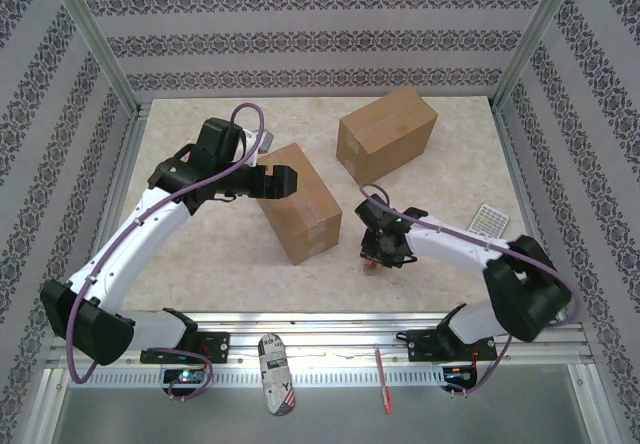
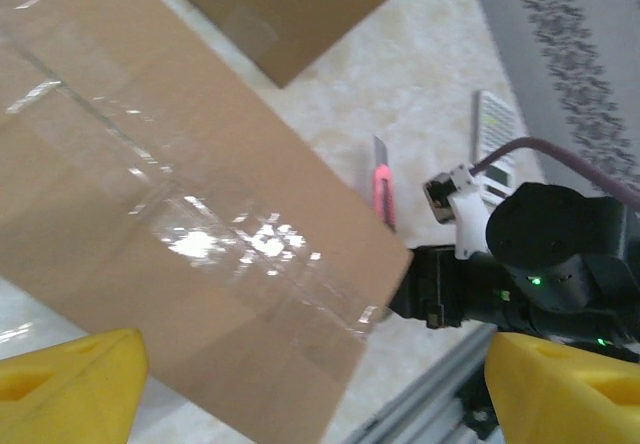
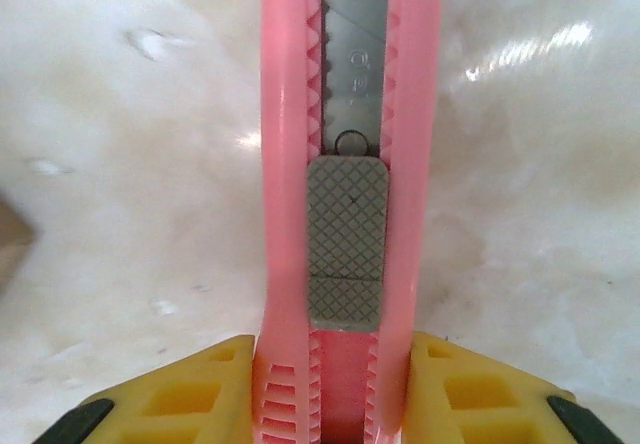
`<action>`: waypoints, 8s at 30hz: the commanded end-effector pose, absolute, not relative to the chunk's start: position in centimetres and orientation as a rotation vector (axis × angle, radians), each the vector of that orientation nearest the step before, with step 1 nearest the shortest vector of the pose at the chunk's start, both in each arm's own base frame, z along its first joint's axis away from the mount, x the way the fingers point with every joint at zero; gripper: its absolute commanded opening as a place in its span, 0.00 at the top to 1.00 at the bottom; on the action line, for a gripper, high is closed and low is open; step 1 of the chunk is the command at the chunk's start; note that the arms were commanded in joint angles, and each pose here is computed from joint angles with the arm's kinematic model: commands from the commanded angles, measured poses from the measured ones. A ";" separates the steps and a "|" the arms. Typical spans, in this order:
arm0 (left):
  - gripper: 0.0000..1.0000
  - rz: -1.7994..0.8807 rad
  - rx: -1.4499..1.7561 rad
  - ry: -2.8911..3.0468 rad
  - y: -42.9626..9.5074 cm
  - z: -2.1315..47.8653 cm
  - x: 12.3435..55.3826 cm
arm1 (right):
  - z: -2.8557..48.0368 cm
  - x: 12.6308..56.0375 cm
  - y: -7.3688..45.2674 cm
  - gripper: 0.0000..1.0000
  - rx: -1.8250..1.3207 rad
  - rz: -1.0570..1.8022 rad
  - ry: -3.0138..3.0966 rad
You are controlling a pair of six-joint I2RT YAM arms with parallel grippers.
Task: Unpack the express box
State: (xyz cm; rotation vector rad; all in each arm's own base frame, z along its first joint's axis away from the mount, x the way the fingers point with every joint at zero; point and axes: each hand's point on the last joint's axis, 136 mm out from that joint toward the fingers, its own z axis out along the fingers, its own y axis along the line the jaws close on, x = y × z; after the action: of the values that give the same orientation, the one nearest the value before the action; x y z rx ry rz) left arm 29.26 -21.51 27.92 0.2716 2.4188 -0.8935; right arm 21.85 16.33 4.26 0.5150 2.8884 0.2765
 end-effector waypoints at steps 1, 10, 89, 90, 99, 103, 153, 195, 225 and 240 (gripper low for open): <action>0.12 -1.099 0.391 2.292 -24.0 30.9 27.7 | 7.7 22.3 15.3 0.70 0.397 0.266 2.785; 0.12 -1.226 0.470 2.242 -27.0 32.1 27.7 | 18.1 21.8 16.1 0.72 -0.027 0.500 2.526; 1.00 -1.626 0.561 1.740 -32.6 45.0 30.3 | 40.0 20.0 22.0 0.02 -0.371 1.306 1.649; 1.00 -1.653 0.548 1.710 -32.5 45.6 30.4 | 40.6 20.4 21.9 0.02 -0.349 1.331 1.623; 1.00 -1.717 0.431 1.570 -31.6 48.3 30.8 | 41.9 23.2 23.2 0.05 -0.283 1.475 1.502; 1.00 -1.686 0.386 1.535 -30.8 48.7 30.7 | 41.8 24.2 23.7 0.10 -0.252 1.522 1.474; 1.00 -1.671 0.317 1.497 -29.8 48.2 30.7 | 43.8 25.8 26.0 0.72 -0.185 1.718 1.322; 0.34 -0.804 -0.453 2.408 -14.4 25.2 32.6 | 36.3 29.1 26.8 1.00 -0.284 0.817 1.892; 0.37 -1.029 -0.600 2.329 -15.5 18.3 35.5 | 30.2 32.9 33.5 1.00 -0.549 0.285 2.094; 0.40 -1.044 -0.619 2.334 -15.2 16.4 34.8 | 26.5 33.4 35.3 1.00 -0.575 0.226 2.225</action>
State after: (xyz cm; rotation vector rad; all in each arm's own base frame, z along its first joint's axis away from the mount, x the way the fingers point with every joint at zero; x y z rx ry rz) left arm 34.75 -15.50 16.35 -0.6037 2.3549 -1.0215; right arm 33.54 35.06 26.02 -0.6031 2.2112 0.2291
